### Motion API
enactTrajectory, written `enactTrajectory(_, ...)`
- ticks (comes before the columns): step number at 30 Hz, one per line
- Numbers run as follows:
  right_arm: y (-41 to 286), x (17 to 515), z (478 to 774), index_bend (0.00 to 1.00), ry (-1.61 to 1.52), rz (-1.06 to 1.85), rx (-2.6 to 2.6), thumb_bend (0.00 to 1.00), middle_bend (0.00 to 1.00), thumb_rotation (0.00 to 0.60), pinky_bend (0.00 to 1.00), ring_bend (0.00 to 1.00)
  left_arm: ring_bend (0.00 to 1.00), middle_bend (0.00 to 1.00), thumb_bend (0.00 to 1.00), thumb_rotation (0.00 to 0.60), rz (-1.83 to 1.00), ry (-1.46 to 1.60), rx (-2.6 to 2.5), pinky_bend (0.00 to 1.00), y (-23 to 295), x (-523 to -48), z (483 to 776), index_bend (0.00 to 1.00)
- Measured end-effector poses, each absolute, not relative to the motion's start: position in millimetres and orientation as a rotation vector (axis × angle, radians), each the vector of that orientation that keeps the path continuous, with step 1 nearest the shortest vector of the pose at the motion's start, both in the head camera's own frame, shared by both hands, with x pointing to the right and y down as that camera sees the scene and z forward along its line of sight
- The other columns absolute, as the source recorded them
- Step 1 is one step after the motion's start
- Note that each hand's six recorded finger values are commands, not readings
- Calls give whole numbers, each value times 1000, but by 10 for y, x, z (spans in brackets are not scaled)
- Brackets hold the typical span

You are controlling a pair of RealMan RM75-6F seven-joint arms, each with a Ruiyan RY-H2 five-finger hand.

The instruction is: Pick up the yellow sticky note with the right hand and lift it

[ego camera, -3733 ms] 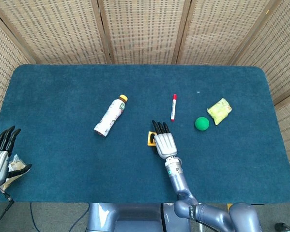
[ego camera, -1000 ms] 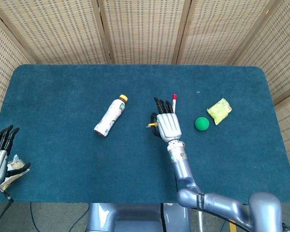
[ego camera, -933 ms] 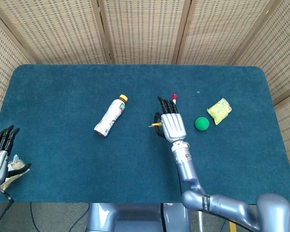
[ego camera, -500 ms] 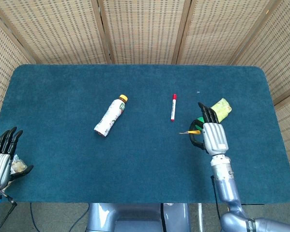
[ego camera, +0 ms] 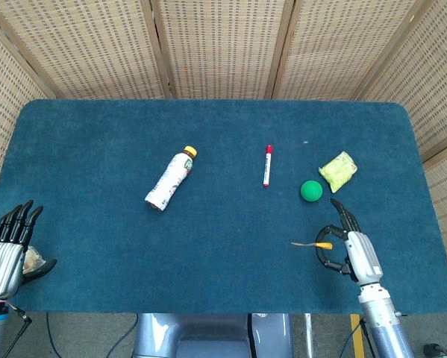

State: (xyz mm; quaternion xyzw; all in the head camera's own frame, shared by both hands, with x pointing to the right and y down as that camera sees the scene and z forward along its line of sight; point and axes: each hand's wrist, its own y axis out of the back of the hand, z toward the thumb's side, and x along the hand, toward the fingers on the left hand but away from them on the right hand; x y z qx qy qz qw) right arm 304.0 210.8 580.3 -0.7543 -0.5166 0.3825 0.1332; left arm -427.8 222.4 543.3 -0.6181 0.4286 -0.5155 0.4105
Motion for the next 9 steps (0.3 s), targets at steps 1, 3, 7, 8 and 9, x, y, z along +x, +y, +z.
enactTrajectory(1, 2187, 3029, 5803, 614, -1488, 1103, -2210, 581, 27, 600, 0, 0, 0, 0, 98, 600, -1297, 1081, -1557, 81, 2225, -4283, 5430, 0)
enactTrajectory(3, 2280, 2993, 5803, 615, -1471, 1092, -2235, 581, 25, 600, 0, 0, 0, 0, 98, 600, -1299, 1082, -1560, 81, 2224, -4289, 5432, 0)
enactTrajectory(7, 2414, 2908, 5818, 615, -1464, 1079, -2264, 581, 25, 600, 0, 0, 0, 0, 98, 600, -1298, 1079, -1565, 81, 2219, -4286, 5442, 0)
enactTrajectory(8, 2437, 2891, 5822, 615, -1461, 1079, -2270, 581, 26, 600, 0, 0, 0, 0, 98, 600, -1297, 1078, -1566, 81, 2217, -4285, 5444, 0)
enactTrajectory(9, 2461, 2873, 5829, 615, -1457, 1079, -2277, 581, 25, 600, 0, 0, 0, 0, 98, 600, -1298, 1078, -1566, 81, 2216, -4284, 5445, 0)
